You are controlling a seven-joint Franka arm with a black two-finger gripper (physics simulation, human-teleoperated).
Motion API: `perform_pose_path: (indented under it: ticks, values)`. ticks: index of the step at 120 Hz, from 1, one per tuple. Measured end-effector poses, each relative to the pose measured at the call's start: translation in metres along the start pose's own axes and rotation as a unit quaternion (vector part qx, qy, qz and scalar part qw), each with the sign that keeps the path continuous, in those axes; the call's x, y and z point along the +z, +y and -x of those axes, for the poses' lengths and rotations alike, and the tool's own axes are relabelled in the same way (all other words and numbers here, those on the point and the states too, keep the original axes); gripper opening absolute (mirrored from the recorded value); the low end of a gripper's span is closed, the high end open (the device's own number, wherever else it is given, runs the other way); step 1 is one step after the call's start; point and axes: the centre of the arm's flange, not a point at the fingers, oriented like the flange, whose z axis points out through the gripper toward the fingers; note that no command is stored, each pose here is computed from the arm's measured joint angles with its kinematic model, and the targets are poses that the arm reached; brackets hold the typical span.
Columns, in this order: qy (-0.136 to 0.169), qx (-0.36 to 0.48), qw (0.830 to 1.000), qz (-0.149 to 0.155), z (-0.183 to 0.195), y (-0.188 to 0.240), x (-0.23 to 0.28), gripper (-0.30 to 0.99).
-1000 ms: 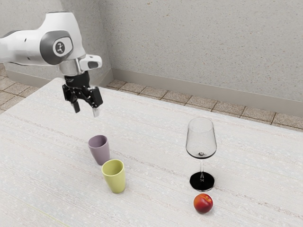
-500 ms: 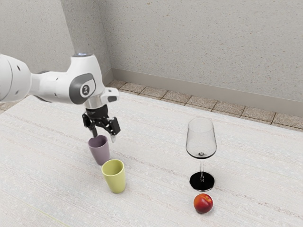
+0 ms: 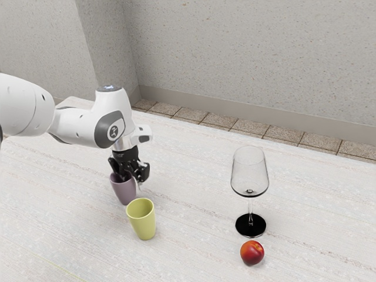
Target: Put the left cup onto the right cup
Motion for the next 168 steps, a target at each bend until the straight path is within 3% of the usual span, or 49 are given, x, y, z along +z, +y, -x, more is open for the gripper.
perform_pose_path:
  ticks: [17,42,79,114,139,168]
  values:
    - [0.005,0.001,1.000,-0.002,-0.001,-0.001,-0.001,0.04]
    - [0.010,0.002,1.000,-0.003,-0.001,-0.001,-0.006,-0.05]
    - [0.031,0.015,0.999,0.001,0.016,0.006,-0.084,-0.07]
    - [0.025,0.082,0.996,-0.008,0.077,0.061,-0.142,-0.07]
    - [0.030,0.119,0.992,-0.018,0.106,0.100,-0.132,-0.07]
    - [0.054,0.117,0.991,-0.021,0.123,0.113,-0.127,-0.07]
